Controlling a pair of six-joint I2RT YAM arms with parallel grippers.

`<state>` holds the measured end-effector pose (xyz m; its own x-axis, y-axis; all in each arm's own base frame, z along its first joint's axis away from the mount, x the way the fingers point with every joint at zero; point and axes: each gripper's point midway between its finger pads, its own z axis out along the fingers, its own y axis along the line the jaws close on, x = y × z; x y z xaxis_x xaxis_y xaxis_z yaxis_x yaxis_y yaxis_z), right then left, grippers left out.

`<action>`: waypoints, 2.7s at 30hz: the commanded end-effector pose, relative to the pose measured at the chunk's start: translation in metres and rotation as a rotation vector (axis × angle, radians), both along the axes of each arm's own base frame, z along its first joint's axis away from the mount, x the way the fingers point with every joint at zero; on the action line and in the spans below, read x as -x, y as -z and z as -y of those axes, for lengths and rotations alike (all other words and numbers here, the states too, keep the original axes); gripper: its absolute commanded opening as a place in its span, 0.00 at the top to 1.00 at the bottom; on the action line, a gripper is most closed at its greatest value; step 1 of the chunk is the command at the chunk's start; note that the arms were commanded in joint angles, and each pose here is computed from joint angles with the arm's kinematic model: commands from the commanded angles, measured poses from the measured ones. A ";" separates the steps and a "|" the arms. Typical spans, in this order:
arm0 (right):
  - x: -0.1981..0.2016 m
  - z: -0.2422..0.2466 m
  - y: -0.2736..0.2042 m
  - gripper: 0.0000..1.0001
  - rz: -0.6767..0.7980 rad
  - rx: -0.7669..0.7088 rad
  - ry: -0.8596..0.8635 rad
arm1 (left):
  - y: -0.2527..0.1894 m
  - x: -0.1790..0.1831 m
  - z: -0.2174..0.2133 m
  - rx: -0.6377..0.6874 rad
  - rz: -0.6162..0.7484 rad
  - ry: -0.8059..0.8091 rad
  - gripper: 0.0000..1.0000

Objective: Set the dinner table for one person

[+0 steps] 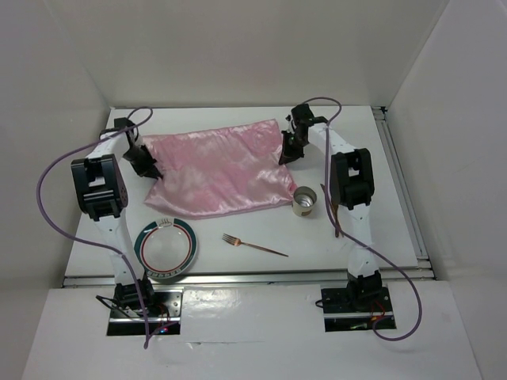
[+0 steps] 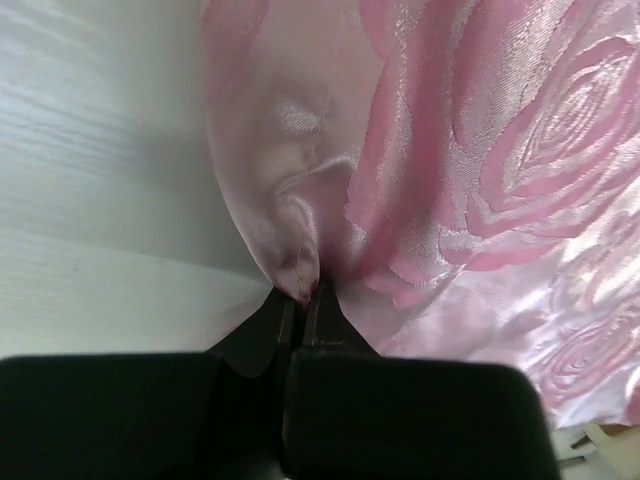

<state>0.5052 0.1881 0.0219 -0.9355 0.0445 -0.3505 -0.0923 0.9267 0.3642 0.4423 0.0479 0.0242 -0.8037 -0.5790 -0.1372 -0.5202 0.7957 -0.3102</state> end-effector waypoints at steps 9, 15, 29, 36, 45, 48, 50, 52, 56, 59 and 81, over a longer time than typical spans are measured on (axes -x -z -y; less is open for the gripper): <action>-0.019 0.003 -0.117 1.00 0.249 -0.019 0.041 | -0.157 -0.025 0.003 -0.040 0.332 0.088 1.00; -0.004 0.012 -0.169 1.00 0.341 -0.023 0.071 | -0.219 0.007 0.006 -0.093 0.385 0.106 1.00; -0.020 0.028 -0.080 0.48 0.117 0.058 0.114 | -0.117 -0.072 -0.008 -0.003 0.203 0.051 0.12; -0.003 0.051 -0.095 0.08 0.151 0.053 0.187 | -0.134 -0.025 -0.037 -0.227 0.212 -0.045 0.00; 0.059 0.049 -0.102 0.24 0.111 0.019 0.149 | -0.069 0.052 -0.034 -0.161 0.046 -0.116 0.08; 0.073 0.034 -0.111 0.29 0.126 0.001 0.111 | -0.057 0.051 -0.025 -0.112 0.047 -0.110 0.08; 0.083 0.020 -0.120 0.33 0.156 -0.013 0.062 | -0.050 0.050 -0.024 -0.103 0.047 -0.107 0.08; 0.091 0.002 -0.126 0.40 0.183 -0.013 -0.002 | -0.036 0.051 -0.023 -0.094 0.011 -0.106 0.08; 0.117 -0.030 -0.113 0.46 0.132 0.009 -0.115 | -0.021 0.045 -0.022 -0.071 -0.001 -0.100 0.08; 0.135 -0.040 -0.095 0.55 0.088 0.050 -0.153 | -0.014 0.040 -0.018 -0.043 -0.003 -0.101 0.10; 0.163 0.013 -0.052 0.66 -0.020 0.301 0.083 | -0.119 0.053 -0.009 -0.052 0.142 -0.034 0.11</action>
<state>0.3349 0.1670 0.0530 -0.9584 0.0071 -0.2855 -0.0035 0.9993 0.0364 0.3864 0.0580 0.1405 -0.7426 -0.6096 -0.2775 -0.5223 0.7864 -0.3297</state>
